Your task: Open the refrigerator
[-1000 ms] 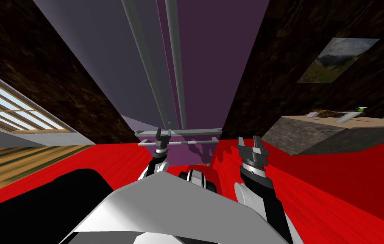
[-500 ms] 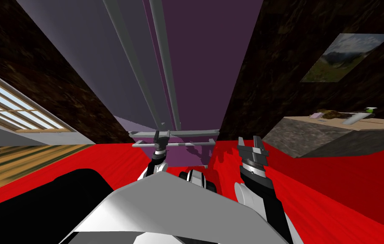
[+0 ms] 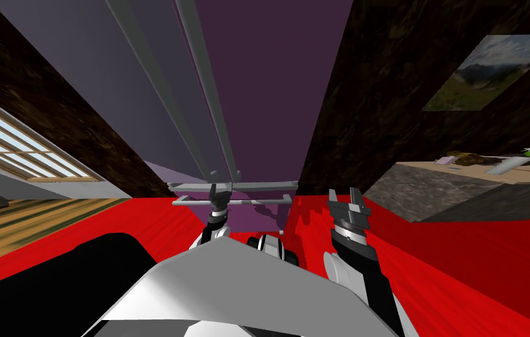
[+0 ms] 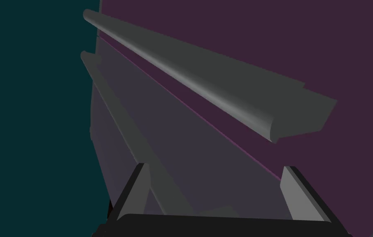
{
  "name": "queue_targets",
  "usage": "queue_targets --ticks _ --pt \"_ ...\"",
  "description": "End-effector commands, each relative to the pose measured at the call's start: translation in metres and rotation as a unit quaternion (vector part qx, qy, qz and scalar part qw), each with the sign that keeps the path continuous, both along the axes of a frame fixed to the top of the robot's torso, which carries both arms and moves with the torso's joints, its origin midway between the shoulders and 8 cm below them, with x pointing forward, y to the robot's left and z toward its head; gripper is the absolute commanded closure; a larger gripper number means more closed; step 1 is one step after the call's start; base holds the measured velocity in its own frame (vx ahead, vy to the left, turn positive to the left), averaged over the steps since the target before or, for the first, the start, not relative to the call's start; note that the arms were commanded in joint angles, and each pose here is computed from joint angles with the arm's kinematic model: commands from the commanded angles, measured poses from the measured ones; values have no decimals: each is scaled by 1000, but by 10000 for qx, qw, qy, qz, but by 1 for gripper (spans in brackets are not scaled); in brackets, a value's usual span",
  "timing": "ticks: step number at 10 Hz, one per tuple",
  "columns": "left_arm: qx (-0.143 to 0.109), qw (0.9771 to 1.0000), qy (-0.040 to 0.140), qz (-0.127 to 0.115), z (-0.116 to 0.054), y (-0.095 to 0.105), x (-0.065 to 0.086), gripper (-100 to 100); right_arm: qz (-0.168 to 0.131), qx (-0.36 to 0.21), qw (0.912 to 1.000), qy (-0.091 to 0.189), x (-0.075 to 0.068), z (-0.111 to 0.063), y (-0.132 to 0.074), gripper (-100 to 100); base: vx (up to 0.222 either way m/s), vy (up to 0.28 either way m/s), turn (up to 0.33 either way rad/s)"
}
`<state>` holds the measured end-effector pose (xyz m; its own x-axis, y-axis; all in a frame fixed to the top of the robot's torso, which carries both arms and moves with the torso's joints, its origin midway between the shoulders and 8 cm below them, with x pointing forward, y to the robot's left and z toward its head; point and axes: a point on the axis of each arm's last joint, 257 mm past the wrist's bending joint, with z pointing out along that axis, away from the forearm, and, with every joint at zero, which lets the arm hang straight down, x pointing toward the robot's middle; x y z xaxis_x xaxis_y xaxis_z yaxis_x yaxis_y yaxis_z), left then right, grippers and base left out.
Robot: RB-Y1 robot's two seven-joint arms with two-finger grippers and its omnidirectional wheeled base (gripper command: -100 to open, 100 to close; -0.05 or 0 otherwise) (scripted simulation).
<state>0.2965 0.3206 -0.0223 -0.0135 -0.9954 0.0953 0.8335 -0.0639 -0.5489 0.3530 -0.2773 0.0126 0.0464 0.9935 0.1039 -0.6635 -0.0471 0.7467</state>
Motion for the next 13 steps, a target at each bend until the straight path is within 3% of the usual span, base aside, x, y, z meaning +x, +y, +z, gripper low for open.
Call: queue_targets --ticks 1,7,13 --pt "-80 9999 -105 -33 -8 11 -8 -100 0 0 10000 0 0 0 0 0 101 -144 39" --pt "-191 9994 -274 -64 -23 31 -23 -100 0 0 10000 0 0 0 0 0 88 -115 25" --pt "-174 9994 -259 -120 6 36 -15 -100 0 -1 10000 0 0 0 0 0 22 -25 23"
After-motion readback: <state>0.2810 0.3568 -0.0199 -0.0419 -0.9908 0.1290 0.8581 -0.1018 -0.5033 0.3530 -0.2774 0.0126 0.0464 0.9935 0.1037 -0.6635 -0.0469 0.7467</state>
